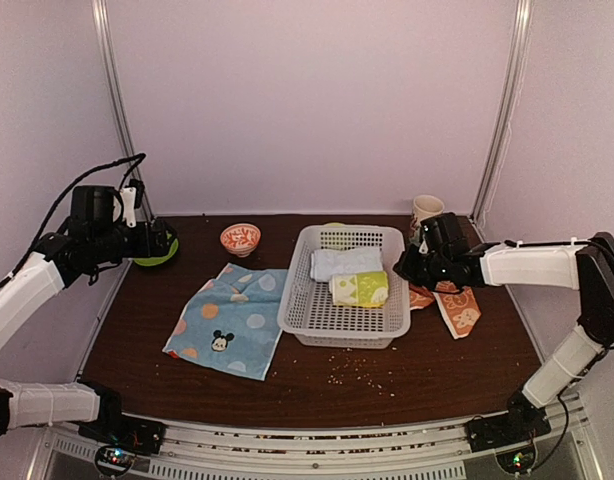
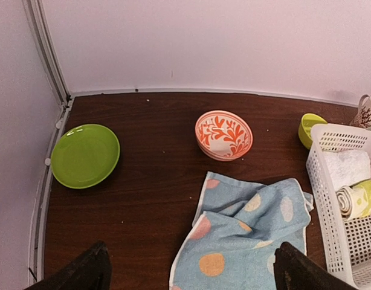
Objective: Roll the towels
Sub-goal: Move the bin to the center of the board.
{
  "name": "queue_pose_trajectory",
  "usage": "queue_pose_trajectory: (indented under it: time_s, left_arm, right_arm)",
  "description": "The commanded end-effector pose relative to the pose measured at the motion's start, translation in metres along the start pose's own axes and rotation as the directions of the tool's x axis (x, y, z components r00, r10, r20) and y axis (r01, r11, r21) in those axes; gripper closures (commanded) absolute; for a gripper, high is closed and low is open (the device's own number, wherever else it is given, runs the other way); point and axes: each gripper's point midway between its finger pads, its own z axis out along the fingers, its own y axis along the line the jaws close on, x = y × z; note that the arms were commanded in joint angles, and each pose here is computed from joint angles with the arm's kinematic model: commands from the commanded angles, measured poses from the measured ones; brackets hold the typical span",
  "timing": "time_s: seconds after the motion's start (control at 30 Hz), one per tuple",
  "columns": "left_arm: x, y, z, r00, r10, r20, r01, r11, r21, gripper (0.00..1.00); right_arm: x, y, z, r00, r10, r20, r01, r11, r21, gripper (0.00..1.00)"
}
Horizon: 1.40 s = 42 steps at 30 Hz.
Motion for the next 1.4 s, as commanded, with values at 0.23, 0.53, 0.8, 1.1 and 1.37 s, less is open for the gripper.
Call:
queue_pose_trajectory:
  time_s: [0.23,0.53,0.8,1.1,1.37]
  left_arm:
    - [-0.010,0.001,-0.002,1.000,-0.005,0.022,0.005,1.000,-0.003,0.04]
    - [-0.010,0.001,0.000,1.000,-0.001,0.020,0.001,1.000,-0.007,0.04]
    - [-0.011,0.000,0.002,1.000,0.000,0.014,0.000,1.000,-0.001,0.04]
    - [-0.010,-0.001,0.001,1.000,-0.001,0.016,0.001,1.000,0.006,0.04]
    - [-0.012,-0.003,-0.001,1.000,-0.005,0.021,0.004,1.000,0.018,0.04]
  right_arm:
    - [-0.016,-0.018,0.029,1.000,-0.019,0.012,0.018,0.994,0.108,1.00]
    - [-0.033,-0.045,0.027,0.996,-0.086,-0.023,0.089,0.978,0.191,1.00]
    - [-0.042,-0.078,0.018,0.992,-0.108,-0.063,0.120,0.961,0.251,1.00]
    - [-0.029,-0.060,0.013,0.981,-0.144,-0.131,0.164,0.974,0.158,0.50]
    - [-0.026,-0.089,-0.045,0.992,-0.115,-0.048,0.123,0.960,0.251,0.23]
